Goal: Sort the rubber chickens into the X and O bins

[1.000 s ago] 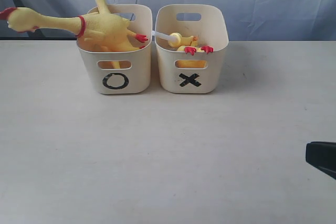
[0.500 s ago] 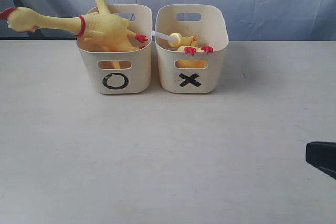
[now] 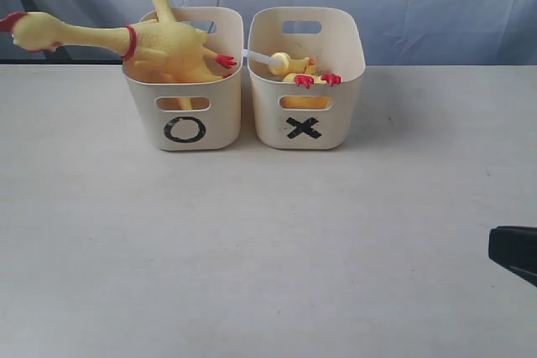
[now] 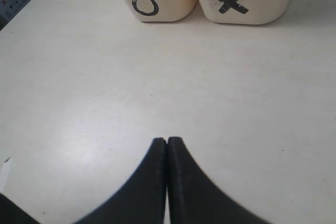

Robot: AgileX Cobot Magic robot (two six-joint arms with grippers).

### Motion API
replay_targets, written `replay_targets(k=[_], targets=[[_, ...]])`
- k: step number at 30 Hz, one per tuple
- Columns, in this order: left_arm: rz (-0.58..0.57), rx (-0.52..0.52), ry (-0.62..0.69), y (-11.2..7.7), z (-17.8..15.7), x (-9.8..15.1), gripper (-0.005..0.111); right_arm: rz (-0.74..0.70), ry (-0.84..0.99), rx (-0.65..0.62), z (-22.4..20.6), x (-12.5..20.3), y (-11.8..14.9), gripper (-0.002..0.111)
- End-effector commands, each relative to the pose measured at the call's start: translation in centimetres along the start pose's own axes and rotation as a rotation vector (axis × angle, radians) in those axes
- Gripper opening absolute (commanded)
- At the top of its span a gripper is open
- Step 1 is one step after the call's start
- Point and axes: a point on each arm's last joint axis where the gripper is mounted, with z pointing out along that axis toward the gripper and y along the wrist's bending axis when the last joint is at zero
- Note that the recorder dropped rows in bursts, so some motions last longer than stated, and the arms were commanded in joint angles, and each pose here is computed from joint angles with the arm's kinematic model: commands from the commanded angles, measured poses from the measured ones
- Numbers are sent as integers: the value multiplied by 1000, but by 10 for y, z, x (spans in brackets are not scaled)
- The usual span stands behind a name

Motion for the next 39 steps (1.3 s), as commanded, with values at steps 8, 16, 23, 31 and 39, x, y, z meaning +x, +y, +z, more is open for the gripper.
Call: replay_targets(k=[8,16,23,31,39], targets=[[3,-37,-13,2,-3,1,10,-8,-253,108,-31,5,4,-1],[25,-274,-121,11,-18,-5,10,-56,-422,153,-51,17,15,-1],[48,-507,-127,20,-21,-5,10,-76,-464,139,-57,21,20,-1],[50,-559,-126,22,-23,-4,10,-75,-462,137,-57,22,20,-1],[49,-560,-118,22,-23,-4,10,-75,-455,135,-57,22,20,-1]])
